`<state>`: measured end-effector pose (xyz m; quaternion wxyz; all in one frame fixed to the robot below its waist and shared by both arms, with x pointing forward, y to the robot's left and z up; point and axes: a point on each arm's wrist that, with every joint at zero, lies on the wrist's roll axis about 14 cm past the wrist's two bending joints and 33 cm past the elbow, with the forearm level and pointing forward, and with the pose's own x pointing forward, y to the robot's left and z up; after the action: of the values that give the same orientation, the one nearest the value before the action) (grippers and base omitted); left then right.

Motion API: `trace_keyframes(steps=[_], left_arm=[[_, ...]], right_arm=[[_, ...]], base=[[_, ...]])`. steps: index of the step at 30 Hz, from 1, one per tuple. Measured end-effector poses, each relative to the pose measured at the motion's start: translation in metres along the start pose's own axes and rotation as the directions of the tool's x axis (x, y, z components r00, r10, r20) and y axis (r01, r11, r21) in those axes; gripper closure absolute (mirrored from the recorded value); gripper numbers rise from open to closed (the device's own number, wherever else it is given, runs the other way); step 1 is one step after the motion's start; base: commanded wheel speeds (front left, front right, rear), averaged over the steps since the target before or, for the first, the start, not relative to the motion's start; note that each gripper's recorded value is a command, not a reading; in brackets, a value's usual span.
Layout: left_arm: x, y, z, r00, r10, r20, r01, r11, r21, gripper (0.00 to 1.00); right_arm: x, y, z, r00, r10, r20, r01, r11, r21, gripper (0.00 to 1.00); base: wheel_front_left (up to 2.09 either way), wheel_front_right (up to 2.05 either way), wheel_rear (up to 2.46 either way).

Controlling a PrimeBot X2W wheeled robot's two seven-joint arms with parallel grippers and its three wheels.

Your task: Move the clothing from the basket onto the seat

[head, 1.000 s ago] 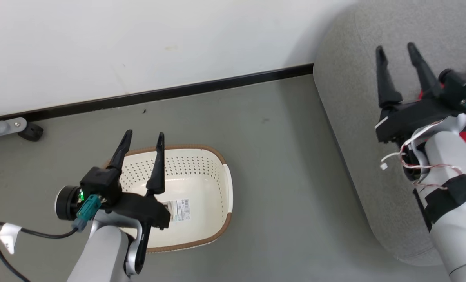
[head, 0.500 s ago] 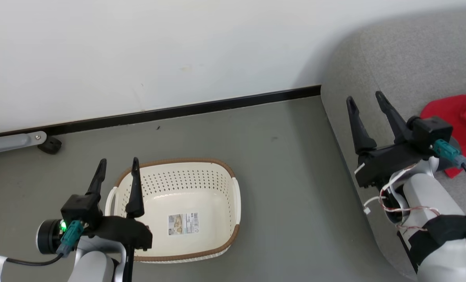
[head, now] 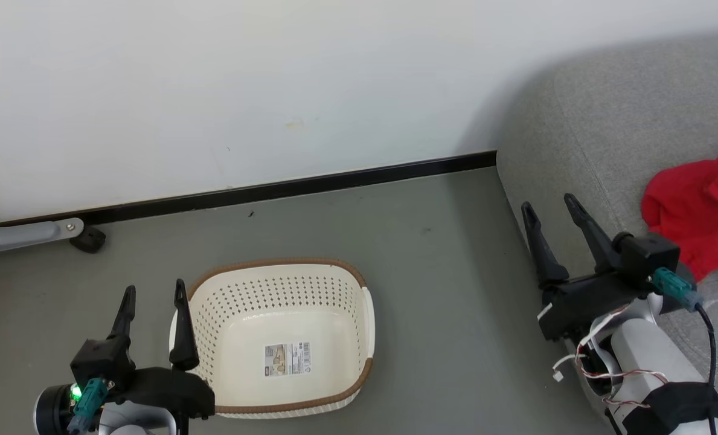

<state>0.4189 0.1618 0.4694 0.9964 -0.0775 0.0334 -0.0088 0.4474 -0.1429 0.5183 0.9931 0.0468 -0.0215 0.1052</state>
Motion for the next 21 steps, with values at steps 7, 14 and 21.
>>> trace_keyframes(steps=[7, 14, 21], left_arm=[[-0.016, 0.007, -0.008, 0.999, 0.028, -0.019, -0.028, 1.000, -0.007, 0.00], [-0.026, 0.017, -0.012, 0.998, 0.058, -0.028, -0.058, 0.998, -0.004, 0.00], [-0.032, 0.025, -0.011, 0.996, 0.084, -0.022, -0.084, 0.996, -0.006, 0.00]], right_arm=[[-0.016, 0.001, -0.010, 1.000, -0.016, -0.020, 0.016, 1.000, 0.013, 0.00], [-0.025, -0.002, -0.013, 0.999, -0.042, -0.023, 0.042, 0.999, 0.017, 0.00], [-0.035, -0.008, -0.015, 0.997, -0.080, -0.023, 0.081, 0.997, 0.020, 0.00]], base=[[0.00, 0.00, 0.00], [0.00, 0.00, 0.00], [0.00, 0.00, 0.00]])
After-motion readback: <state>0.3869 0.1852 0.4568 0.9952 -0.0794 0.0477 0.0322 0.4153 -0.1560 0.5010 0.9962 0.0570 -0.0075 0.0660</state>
